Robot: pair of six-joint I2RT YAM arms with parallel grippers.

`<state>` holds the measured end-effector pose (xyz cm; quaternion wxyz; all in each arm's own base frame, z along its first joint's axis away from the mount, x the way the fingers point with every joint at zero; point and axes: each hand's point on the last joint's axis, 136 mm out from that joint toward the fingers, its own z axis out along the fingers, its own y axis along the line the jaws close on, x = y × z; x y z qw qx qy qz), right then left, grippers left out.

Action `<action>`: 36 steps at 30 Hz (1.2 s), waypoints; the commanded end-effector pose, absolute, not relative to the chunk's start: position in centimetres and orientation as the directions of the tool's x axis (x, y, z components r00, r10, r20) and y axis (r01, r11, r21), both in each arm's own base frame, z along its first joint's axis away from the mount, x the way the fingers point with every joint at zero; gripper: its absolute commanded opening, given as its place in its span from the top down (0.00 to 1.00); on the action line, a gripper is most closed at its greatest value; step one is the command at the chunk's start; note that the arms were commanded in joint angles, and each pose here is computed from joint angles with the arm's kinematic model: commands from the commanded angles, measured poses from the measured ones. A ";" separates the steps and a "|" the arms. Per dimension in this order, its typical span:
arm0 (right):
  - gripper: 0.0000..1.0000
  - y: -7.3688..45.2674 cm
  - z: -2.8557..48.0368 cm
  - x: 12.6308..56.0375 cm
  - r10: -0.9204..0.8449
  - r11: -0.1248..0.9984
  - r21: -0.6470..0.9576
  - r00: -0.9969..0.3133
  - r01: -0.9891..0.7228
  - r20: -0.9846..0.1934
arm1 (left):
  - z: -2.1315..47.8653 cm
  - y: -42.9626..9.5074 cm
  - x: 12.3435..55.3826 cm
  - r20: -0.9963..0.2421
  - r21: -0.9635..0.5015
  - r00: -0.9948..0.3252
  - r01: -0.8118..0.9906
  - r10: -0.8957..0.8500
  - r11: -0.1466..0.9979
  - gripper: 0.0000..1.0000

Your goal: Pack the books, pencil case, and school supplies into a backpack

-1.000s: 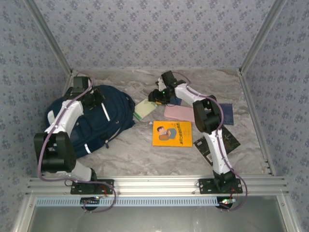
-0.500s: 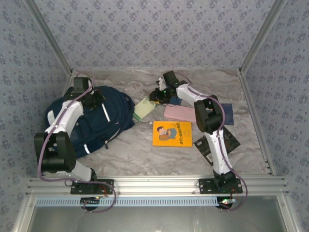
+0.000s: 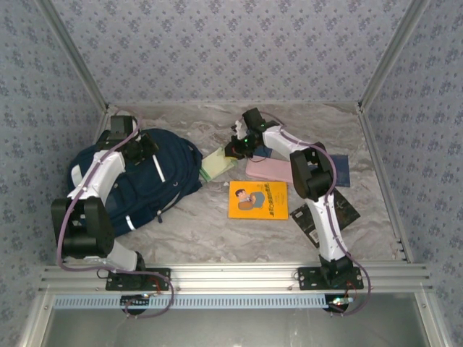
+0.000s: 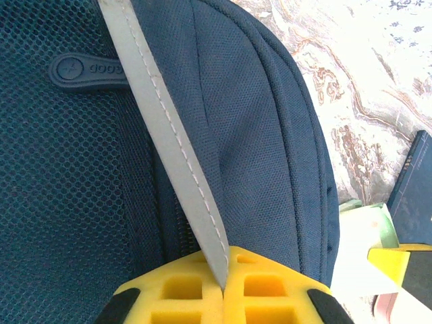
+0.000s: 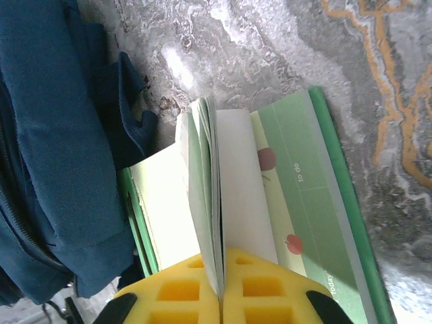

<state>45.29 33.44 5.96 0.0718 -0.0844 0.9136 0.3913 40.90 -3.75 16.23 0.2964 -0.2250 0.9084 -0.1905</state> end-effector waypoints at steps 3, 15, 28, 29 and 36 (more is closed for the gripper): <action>1.00 30.8 10.8 46.3 -0.036 0.728 0.648 -0.957 -0.223 -0.289 | 18.7 -3.9 40.9 -0.508 -0.472 -0.703 -0.257 -0.499 0.843 0.76; 1.00 27.6 19.8 47.3 0.157 0.638 0.742 -0.910 -0.203 -0.384 | 23.3 -8.0 39.3 -0.505 -0.572 -0.719 -0.136 -0.478 0.809 0.43; 0.98 28.2 26.6 45.9 0.272 0.481 0.846 -0.879 -0.228 -0.391 | 24.7 -20.4 39.1 -0.373 -0.810 -0.826 0.068 -0.422 0.583 0.33; 0.97 28.4 26.7 45.6 0.275 0.472 0.852 -0.880 -0.227 -0.387 | 24.4 -21.0 39.3 -0.365 -0.816 -0.833 0.072 -0.415 0.573 0.33; 0.96 29.3 26.0 44.2 0.306 0.402 0.896 -0.895 -0.188 -0.325 | 21.2 -24.3 40.3 -0.338 -0.811 -0.871 0.078 -0.356 0.579 0.35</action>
